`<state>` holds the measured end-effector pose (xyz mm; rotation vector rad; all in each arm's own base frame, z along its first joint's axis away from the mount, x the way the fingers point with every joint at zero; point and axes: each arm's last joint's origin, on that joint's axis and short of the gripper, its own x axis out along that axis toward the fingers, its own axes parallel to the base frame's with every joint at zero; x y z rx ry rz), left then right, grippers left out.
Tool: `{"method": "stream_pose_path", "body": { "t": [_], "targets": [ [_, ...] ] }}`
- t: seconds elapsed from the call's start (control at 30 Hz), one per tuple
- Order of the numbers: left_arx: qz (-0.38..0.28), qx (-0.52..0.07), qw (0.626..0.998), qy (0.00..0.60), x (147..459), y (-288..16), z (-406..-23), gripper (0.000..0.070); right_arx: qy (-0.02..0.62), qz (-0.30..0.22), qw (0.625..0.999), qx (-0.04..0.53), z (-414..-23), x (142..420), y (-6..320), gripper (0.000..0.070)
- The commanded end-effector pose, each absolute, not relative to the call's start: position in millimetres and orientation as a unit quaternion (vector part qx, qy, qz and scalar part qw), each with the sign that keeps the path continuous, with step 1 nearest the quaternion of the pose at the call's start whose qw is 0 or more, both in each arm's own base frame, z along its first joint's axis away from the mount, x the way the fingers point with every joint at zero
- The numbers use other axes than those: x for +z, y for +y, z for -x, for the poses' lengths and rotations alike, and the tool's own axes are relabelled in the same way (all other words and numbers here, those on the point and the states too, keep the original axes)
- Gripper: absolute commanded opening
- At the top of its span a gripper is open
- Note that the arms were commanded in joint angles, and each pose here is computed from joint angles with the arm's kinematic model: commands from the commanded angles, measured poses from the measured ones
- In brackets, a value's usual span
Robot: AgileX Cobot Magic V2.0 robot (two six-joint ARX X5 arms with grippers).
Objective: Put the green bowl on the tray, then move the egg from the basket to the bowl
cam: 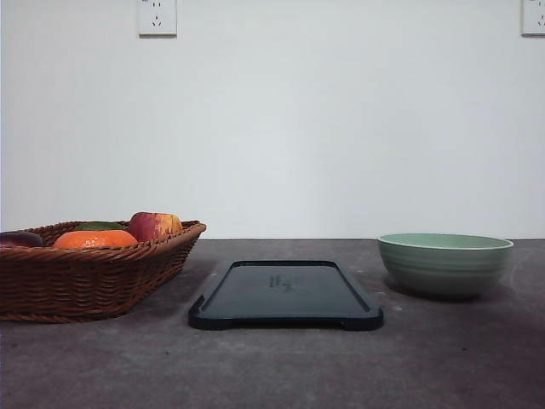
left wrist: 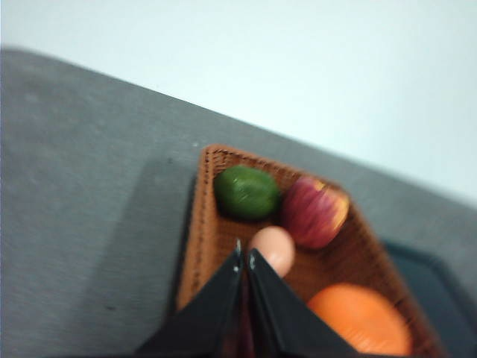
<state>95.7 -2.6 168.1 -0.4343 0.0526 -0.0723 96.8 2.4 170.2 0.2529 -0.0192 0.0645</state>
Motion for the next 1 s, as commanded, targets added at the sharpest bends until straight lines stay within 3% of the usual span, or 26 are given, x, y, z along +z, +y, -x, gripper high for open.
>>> {"method": "stream_pose_path", "body": {
  "t": [0.0,0.07,0.17,0.33,0.47,0.7,0.97],
  "targets": [
    [0.336,-0.035,0.941,0.019,165.9,-2.4,-97.0,0.0000,-0.018,-0.224,0.974,0.036,-97.0,171.6,2.5,0.0009],
    [0.365,-0.043,0.930,0.000,171.4,-2.4,-96.6,0.0000,-0.033,-0.242,0.969,0.040,-96.7,174.9,2.5,0.0008],
    [0.355,-0.057,0.932,-0.040,183.1,-2.4,-95.0,0.0001,-0.059,-0.241,0.968,0.044,-96.2,180.0,2.4,0.0005],
    [0.250,-0.071,0.958,-0.118,203.8,-2.4,-90.4,0.0001,-0.089,-0.210,0.972,0.053,-94.8,187.3,2.6,0.0005],
    [0.215,-0.058,0.965,-0.137,224.2,-1.6,-84.8,0.0001,-0.105,-0.188,0.974,0.067,-91.1,201.8,3.3,0.0005],
    [0.191,-0.041,0.978,-0.077,274.9,-1.6,-77.8,0.0001,-0.099,-0.154,0.980,0.082,-85.2,242.7,4.4,0.0005],
    [0.146,-0.073,0.987,0.000,333.2,-4.3,-83.9,0.0001,-0.019,-0.132,0.984,0.120,-94.1,287.3,7.4,0.0005]
  ]
}}
